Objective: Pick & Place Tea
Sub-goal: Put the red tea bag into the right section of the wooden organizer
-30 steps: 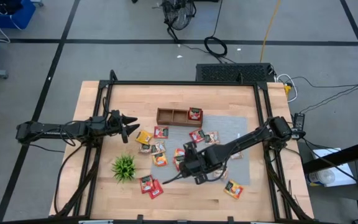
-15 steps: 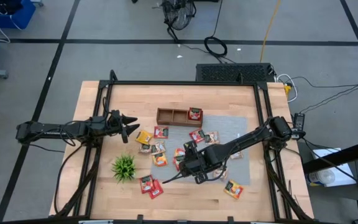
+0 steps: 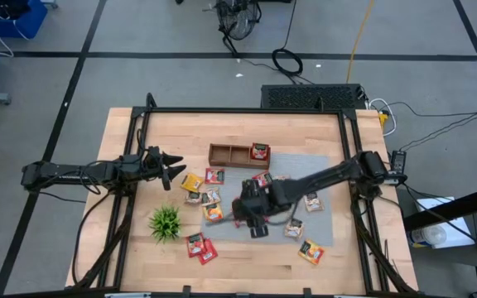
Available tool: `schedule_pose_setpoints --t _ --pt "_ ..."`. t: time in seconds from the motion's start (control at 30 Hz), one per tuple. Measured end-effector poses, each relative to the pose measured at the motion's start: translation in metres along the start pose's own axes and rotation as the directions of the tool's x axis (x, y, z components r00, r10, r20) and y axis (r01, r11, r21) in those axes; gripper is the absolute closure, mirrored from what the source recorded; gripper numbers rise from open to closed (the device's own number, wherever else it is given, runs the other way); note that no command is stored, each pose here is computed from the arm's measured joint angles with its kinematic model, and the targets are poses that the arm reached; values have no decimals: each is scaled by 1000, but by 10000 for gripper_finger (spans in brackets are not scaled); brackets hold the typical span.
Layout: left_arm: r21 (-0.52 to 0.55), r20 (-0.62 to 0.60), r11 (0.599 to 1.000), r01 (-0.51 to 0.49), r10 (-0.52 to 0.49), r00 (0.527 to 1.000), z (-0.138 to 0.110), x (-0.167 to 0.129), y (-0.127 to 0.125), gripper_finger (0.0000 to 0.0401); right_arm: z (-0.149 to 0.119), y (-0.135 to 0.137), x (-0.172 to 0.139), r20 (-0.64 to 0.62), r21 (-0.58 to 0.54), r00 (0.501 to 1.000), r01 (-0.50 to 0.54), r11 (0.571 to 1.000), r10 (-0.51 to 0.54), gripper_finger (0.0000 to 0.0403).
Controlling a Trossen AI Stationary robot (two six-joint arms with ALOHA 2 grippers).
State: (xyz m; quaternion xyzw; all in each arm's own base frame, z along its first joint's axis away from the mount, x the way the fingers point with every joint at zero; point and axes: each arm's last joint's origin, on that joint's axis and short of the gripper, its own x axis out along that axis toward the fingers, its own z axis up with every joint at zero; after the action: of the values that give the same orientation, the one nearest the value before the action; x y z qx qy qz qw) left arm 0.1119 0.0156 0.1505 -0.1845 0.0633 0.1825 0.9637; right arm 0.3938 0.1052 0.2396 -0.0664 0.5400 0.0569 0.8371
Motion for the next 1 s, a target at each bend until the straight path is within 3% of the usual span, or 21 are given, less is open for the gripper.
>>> schedule_pose_setpoints --t 0.13,0.33,0.53,1.0 --pt "0 0 1000 0 0 1000 0 0 0 189 1 -21 2 -4 66 995 -100 993 100 198" --pt "0 0 1000 0 0 1000 0 0 0 189 6 -47 2 61 64 967 -250 966 246 198" --pt "0 0 1000 0 0 1000 0 0 0 189 10 -70 8 124 67 943 -318 946 308 199" --pt "0 0 1000 0 0 1000 0 0 0 189 4 -91 48 75 45 926 -373 927 369 200"
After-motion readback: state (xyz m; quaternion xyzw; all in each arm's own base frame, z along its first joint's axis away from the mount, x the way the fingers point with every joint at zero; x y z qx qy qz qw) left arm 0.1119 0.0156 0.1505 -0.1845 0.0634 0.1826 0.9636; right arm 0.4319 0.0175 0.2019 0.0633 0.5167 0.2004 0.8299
